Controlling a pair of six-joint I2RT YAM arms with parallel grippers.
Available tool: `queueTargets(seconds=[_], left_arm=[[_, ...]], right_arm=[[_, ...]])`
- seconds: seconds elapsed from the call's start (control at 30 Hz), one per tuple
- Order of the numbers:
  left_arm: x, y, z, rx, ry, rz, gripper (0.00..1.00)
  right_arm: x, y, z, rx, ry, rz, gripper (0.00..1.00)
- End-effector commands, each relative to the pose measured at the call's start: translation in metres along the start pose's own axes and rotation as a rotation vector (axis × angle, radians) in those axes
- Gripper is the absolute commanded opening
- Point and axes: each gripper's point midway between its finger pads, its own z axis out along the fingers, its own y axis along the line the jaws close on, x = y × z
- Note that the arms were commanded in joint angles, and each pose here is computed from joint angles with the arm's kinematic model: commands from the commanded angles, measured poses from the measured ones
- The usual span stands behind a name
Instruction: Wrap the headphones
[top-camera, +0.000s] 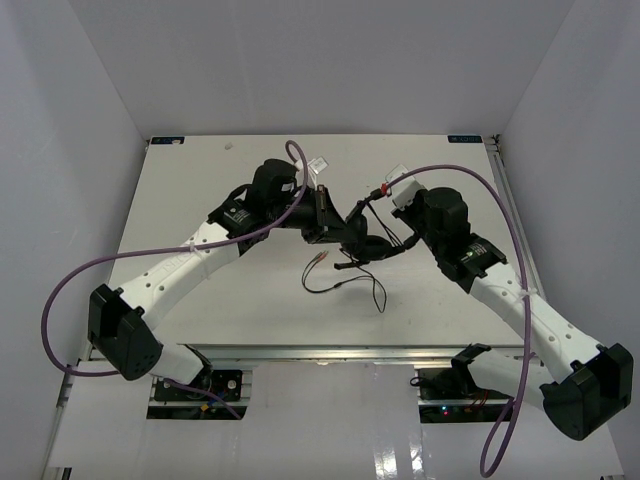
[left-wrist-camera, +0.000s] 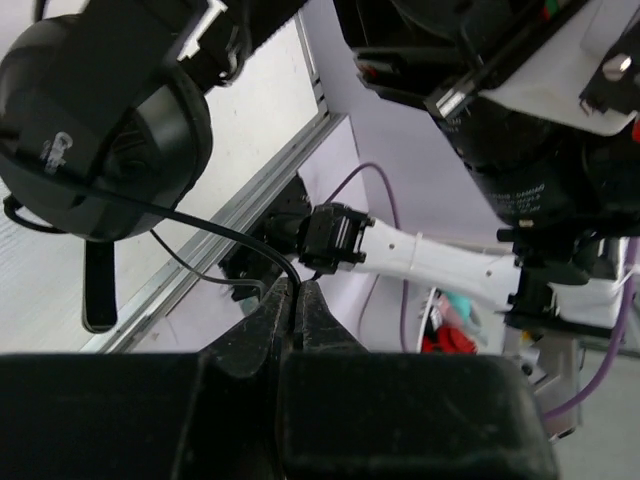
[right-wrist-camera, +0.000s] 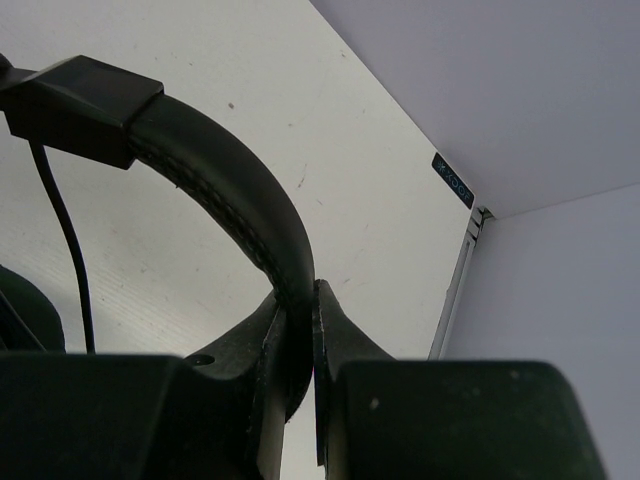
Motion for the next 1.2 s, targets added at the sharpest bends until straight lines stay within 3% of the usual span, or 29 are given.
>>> queueTargets(seconds=[0.0, 0.2, 0.83, 1.17], left_arm=[[-0.037, -0.037, -0.028, 0.101, -0.202, -0.112, 0.01], [-0.064, -0.043, -0.026, 0.117, -0.275, -0.131, 0.00], [-0.087, -0.046, 0.001, 0.137, -0.259, -0.100, 0.00], [-0.075, -0.066, -0.016, 0.198, -0.234, -0.058, 0.00]], right_arm=[[-0.023, -0.021, -0.011, 0.099, -0.100, 0.084, 0.08], [-0.014, -0.008, -0.011, 0.074, -0.086, 0.052, 0.08], [-0.027, 0.023, -0.013, -0.072, -0.143, 0.117, 0.08], [-0.020, 0.008, 0.006, 0.034, -0.067, 0.334, 0.08]])
